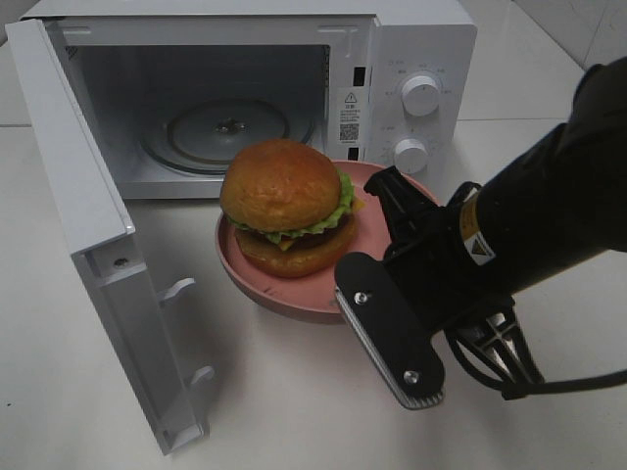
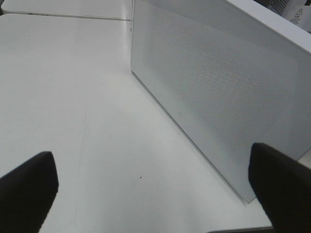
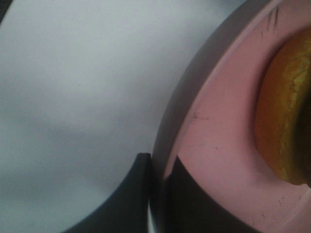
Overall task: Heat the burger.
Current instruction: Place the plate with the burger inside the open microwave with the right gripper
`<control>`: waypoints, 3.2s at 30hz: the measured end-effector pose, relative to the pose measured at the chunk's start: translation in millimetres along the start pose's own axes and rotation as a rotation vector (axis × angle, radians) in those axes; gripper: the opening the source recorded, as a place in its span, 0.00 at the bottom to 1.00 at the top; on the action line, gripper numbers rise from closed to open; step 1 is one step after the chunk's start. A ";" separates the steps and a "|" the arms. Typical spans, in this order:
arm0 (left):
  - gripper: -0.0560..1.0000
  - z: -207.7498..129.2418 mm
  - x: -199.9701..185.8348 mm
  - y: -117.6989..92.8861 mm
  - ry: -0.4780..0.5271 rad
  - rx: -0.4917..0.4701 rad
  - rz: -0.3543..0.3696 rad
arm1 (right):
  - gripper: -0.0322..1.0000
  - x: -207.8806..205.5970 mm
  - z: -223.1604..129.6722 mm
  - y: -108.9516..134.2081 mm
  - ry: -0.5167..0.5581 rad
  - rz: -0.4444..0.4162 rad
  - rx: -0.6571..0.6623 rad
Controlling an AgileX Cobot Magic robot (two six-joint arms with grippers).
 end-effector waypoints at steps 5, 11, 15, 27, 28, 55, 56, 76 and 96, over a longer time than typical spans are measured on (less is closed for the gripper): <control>0.99 0.0 0.0 0.0 0.000 0.000 0.000 | 0.09 10.5 5.3 -17.3 -0.003 -0.006 0.000; 0.99 0.0 0.0 0.0 0.000 0.000 0.000 | 0.09 26.6 10.8 -37.0 -0.004 -0.005 0.003; 0.99 0.0 0.0 0.0 0.000 0.000 0.000 | 0.09 33.4 8.2 -45.1 -0.012 0.000 0.026; 0.99 0.0 0.0 0.0 0.000 0.000 0.000 | 0.09 51.5 -4.7 -70.5 -0.022 0.016 0.051; 0.99 0.0 0.0 0.0 0.000 0.000 0.000 | 0.09 53.1 -4.1 -77.2 -0.022 0.010 0.054; 0.99 0.0 0.0 0.0 0.000 0.000 0.000 | 0.09 90.9 -3.1 -143.8 -0.010 0.009 0.149; 0.99 0.0 0.0 0.0 0.000 0.000 0.000 | 0.09 94.3 -2.4 -148.0 -0.011 0.004 0.160; 0.99 0.0 0.0 0.0 0.000 0.000 0.000 | 0.09 130.1 -2.8 -194.5 0.003 -0.062 0.283; 0.99 0.0 0.0 0.0 0.000 0.000 0.000 | 0.10 166.9 -7.3 -214.2 0.044 -0.109 0.316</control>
Point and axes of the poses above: a point on each arm's last joint axis where the gripper is mounted, x pointing out along that axis toward the gripper, y along the wrist's bending axis when the last joint is at zero, z = x × y, the point moved 3 cm from there along x, pointing out along that axis toward the gripper, and after that the axes turned 1 degree about -x, right-handed, at the moved point
